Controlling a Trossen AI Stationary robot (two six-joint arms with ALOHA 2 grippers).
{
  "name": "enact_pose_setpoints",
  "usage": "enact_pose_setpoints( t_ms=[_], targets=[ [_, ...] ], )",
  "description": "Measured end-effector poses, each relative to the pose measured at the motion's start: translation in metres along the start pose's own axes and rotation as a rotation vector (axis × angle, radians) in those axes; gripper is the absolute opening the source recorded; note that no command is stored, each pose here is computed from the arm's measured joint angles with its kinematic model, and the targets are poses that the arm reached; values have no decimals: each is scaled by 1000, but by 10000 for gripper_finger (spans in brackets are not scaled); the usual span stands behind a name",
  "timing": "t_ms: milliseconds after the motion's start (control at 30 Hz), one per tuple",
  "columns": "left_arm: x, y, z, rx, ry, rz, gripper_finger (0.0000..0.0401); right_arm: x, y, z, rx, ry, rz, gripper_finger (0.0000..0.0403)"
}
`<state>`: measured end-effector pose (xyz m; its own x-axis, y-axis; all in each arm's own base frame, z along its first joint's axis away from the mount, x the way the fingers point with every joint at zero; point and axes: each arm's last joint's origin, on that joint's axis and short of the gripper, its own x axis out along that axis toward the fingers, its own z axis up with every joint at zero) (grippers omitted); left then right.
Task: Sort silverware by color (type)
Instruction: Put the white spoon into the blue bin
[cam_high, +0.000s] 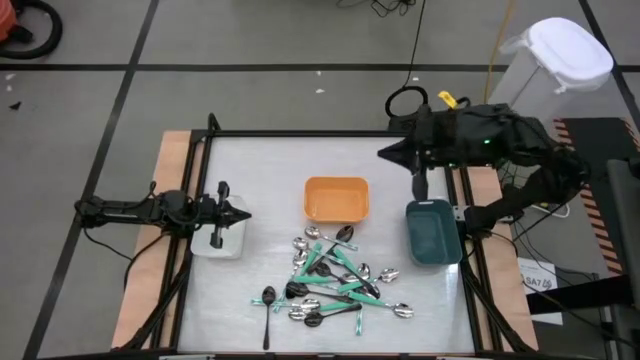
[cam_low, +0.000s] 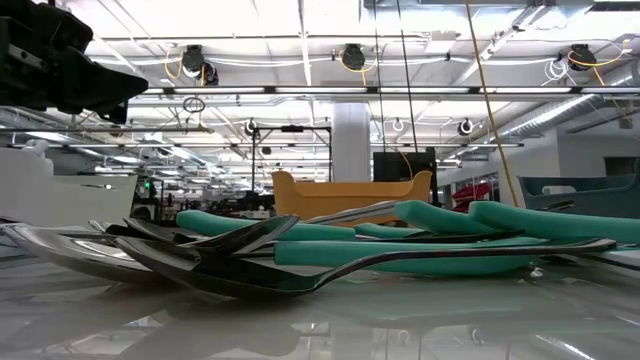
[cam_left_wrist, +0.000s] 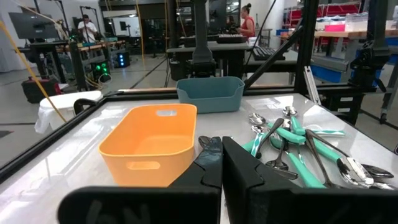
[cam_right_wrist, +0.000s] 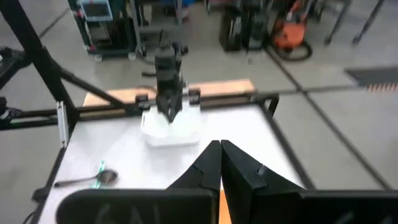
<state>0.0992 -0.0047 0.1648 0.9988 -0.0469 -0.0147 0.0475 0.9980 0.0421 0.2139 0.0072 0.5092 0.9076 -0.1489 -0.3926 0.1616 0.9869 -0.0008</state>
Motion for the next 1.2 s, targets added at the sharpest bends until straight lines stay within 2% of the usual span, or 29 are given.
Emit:
enact_pose_setpoints(
  t_ms=[200,467,567,667,767,900,1067,1200],
  targets=[
    [0,0,0,-1,-2,0,1,22,15,-10,55,135,24,6],
    [0,0,2,-2,-19,3,1,45,34,-33,109,387,7,6],
    [-1,1,11,-40,-118,5,1,53,41,-42,128,475,-13,6],
    [-3,1,23,-91,-200,13,1,61,50,-48,86,535,-7,6],
    [-8,3,45,-117,-214,18,1,68,58,-51,2,556,22,6],
    [-18,4,80,-104,-40,23,1,78,63,-55,-59,581,32,6],
    [-28,7,136,-40,110,26,1,95,65,-60,-120,619,33,6],
    [-25,9,185,-37,114,47,1,103,69,-63,-162,649,64,6]
  ],
)
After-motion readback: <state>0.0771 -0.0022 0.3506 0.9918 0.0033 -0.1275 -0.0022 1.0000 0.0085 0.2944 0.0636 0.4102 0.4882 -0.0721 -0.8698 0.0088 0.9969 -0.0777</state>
